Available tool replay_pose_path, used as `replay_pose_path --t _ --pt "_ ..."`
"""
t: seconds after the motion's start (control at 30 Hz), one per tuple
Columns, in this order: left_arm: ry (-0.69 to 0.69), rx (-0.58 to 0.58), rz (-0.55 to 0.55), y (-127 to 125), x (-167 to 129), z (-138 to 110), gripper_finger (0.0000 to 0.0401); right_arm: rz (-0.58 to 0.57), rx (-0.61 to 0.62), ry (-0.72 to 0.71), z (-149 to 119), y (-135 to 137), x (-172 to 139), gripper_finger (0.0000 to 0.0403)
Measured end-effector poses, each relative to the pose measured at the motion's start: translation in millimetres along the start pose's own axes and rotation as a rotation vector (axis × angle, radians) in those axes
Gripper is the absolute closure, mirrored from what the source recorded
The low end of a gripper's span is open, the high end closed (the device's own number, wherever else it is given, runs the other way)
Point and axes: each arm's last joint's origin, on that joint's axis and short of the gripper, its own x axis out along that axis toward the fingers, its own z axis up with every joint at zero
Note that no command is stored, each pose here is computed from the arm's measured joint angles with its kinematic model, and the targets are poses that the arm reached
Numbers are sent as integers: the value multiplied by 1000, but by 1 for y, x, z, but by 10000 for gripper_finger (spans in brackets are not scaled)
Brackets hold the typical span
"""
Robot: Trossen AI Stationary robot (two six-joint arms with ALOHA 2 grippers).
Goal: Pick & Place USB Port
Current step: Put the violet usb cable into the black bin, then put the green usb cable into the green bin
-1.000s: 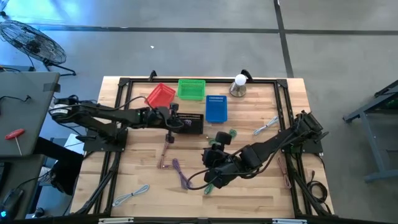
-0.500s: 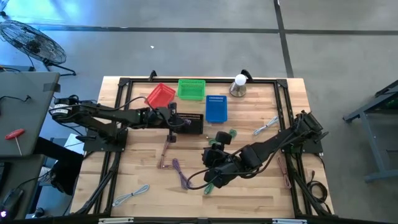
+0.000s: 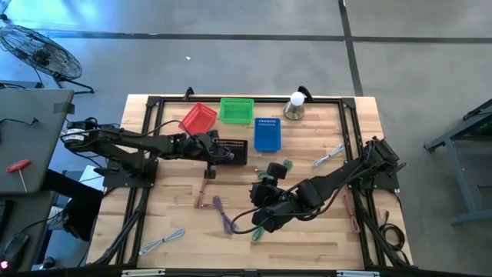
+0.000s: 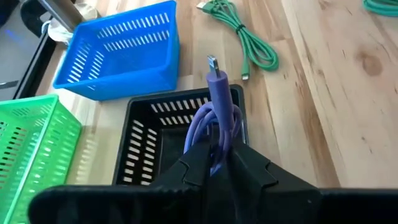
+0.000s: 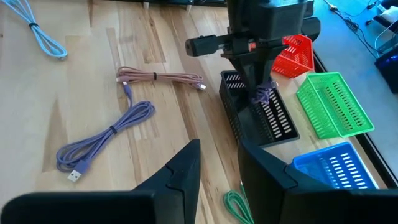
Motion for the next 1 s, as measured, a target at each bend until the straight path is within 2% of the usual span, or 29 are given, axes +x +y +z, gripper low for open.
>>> replay_pose_path --t 0.23,0.57,0.73,0.83,1.0 --pt "6 -4 5 0 0 0 348 0 4 0 0 0 0 304" --pt "-9 5 70 2 0 2 243 0 1 0 0 0 0 304" --pt "-17 21 83 5 -1 8 225 -3 -18 10 -3 1 -2 304" --pt "-16 24 56 6 -8 22 224 -11 -65 63 -8 -2 -3 304" --pt "-23 55 -60 1 -26 56 224 -8 -204 279 -21 -21 -3 304"
